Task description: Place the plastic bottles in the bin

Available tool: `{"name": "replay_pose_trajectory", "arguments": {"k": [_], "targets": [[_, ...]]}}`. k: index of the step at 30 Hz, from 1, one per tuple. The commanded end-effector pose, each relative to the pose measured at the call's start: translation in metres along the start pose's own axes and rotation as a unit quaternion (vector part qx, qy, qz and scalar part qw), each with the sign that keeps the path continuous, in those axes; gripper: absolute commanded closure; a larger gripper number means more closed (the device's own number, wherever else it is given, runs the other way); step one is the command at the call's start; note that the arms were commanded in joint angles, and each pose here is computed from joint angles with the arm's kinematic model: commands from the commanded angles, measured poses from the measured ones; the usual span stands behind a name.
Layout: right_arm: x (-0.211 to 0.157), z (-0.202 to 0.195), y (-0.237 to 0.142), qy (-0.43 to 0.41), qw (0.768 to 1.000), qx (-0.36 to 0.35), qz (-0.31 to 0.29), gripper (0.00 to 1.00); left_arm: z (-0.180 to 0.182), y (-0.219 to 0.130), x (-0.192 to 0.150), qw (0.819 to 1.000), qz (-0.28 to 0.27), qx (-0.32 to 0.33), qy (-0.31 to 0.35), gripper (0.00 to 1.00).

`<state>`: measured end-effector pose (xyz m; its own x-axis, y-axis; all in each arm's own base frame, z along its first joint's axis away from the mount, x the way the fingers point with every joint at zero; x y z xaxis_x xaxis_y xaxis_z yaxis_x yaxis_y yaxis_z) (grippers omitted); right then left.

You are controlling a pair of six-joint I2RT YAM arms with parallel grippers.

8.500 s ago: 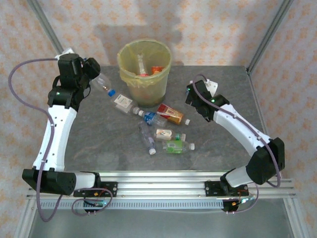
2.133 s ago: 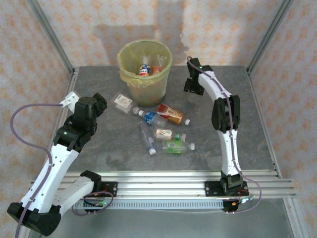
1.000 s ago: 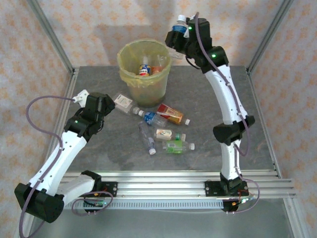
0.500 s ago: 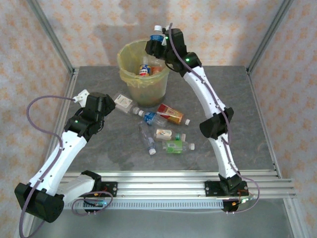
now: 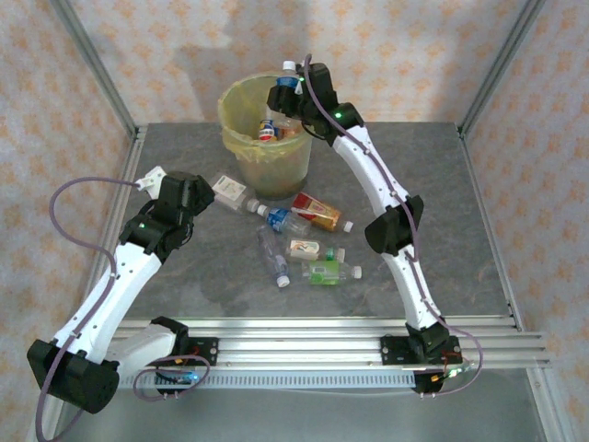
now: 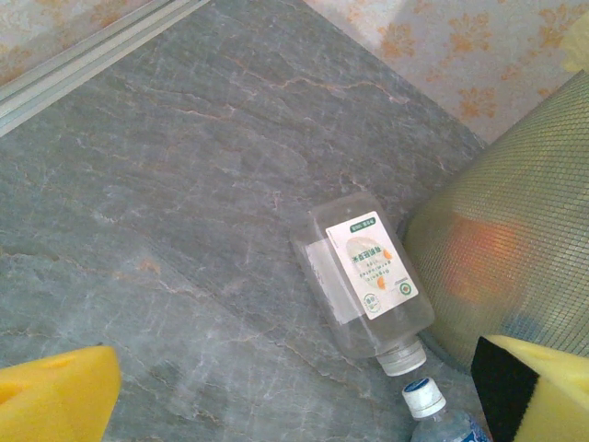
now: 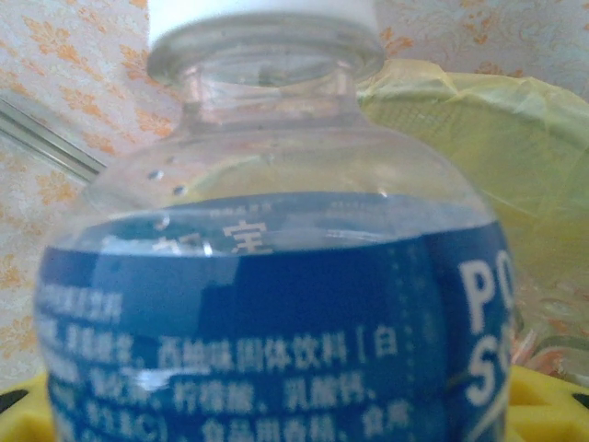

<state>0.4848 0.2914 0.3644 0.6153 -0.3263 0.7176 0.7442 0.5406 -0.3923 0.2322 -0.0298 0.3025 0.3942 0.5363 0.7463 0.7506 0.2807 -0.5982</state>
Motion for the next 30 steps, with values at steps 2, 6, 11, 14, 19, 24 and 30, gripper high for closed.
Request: {"name": "replay_pose_trajectory", "arguments": {"k": [2, 6, 11, 14, 19, 24, 30], "targets": [[0.012, 0.011, -0.012, -0.008, 1.0, 0.012, -0.027, 0.4, -0.003, -0.005, 0.005, 1.0, -0.004, -0.004, 0.002, 0.0], [0.014, 0.013, -0.016, -0.011, 0.999, 0.011, -0.031, 0.36, -0.004, -0.005, 0.006, 1.0, -0.005, -0.006, 0.001, 0.0], [0.017, 0.014, -0.021, -0.012, 0.999, 0.005, -0.034, 0.25, -0.004, -0.005, 0.006, 1.0, -0.005, -0.006, 0.001, 0.0], [0.018, 0.014, -0.025, -0.015, 0.999, 0.002, -0.035, 0.17, -0.004, -0.005, 0.007, 1.0, -0.005, -0.008, -0.001, 0.0], [0.02, 0.015, -0.03, -0.019, 0.999, -0.004, -0.04, 0.12, -0.005, -0.006, 0.007, 1.0, -0.005, -0.01, 0.0, 0.0], [0.023, 0.017, -0.037, -0.022, 0.999, -0.008, -0.045, 0.11, -0.005, -0.006, 0.007, 1.0, -0.006, -0.009, 0.001, 0.0], [0.03, 0.022, -0.052, -0.026, 0.998, -0.016, -0.051, 0.1, -0.004, -0.005, 0.008, 1.0, -0.008, -0.001, 0.004, 0.0]]}}
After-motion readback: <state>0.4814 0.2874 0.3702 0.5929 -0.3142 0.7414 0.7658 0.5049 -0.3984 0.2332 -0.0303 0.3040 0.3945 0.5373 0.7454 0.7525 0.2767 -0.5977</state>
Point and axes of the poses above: each hand's point on the last joint's axis, 136 mm out from that joint toward the fingers, its own y axis out along the fingers, its own z axis along the line the jaws close on, x = y × z, the point moved 10 cm from there along -y, back along the fingers, and after that the axes turned 4 degrees about y, right-handed, at the moved point
